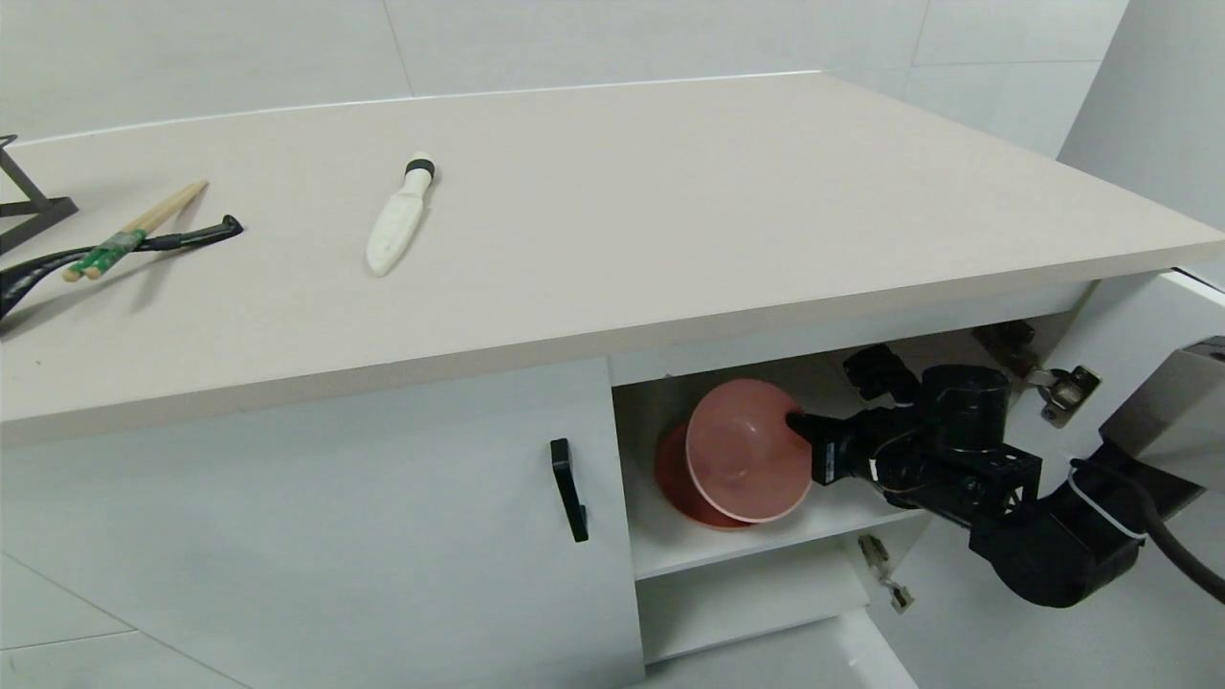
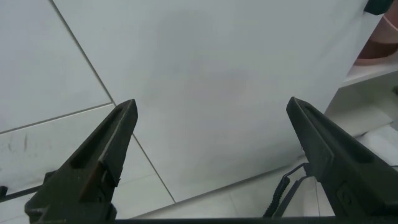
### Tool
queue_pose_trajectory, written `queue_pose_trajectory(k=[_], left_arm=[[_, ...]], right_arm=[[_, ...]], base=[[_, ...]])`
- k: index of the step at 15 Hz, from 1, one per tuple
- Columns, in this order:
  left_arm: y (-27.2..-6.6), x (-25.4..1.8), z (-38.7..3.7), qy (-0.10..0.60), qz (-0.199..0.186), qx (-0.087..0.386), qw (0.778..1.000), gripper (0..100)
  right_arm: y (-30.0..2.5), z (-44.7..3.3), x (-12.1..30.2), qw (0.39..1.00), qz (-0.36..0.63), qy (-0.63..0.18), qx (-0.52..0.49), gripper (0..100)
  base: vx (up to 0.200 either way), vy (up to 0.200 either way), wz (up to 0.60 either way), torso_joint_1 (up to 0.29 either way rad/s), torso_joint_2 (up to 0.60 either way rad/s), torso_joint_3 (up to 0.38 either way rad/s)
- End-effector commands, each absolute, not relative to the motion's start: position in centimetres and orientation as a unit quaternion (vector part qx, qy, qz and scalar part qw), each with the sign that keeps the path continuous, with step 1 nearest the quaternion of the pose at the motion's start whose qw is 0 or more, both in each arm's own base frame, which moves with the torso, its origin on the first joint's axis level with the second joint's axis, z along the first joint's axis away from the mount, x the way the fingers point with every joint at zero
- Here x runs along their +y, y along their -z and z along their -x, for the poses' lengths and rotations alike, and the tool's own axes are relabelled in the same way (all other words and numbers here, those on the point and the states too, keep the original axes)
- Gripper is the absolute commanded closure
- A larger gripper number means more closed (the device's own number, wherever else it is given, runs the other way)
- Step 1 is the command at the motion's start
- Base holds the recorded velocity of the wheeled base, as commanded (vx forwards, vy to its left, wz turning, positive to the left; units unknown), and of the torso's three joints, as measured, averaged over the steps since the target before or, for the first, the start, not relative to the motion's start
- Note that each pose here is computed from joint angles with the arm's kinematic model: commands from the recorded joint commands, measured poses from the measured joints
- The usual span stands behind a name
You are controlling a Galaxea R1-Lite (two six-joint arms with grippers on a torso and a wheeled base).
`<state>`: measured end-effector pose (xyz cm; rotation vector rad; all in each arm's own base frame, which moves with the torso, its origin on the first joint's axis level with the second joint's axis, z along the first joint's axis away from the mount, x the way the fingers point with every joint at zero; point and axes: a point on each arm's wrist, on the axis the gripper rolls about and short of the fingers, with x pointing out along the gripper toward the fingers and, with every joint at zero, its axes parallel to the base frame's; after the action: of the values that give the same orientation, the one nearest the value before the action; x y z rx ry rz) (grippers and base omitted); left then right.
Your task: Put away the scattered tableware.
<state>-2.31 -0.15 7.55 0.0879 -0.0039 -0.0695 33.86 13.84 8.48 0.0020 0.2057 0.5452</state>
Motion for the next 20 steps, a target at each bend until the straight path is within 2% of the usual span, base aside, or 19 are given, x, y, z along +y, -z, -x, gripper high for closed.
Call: queue_pose_trajectory(k=[1,20], left_arm=[[-7.6,-0.2,2.3,0.036,-0.045,-0.002,0.998,0],[-7.6,-0.1,2.3,0.024,-0.036,0.0,0.999,0]], right_arm=[[-8.2,-34.1,13.9,0.957,0.0,-0.268,0.109,100],[-6.1,-34.7,14.6,0.956,0.008,-0.264,0.129,100]], base=[[0.0,0.0,0.0,0.0,0.0,0.0],[0.0,0.0,0.0,0.0,0.0,0.0]])
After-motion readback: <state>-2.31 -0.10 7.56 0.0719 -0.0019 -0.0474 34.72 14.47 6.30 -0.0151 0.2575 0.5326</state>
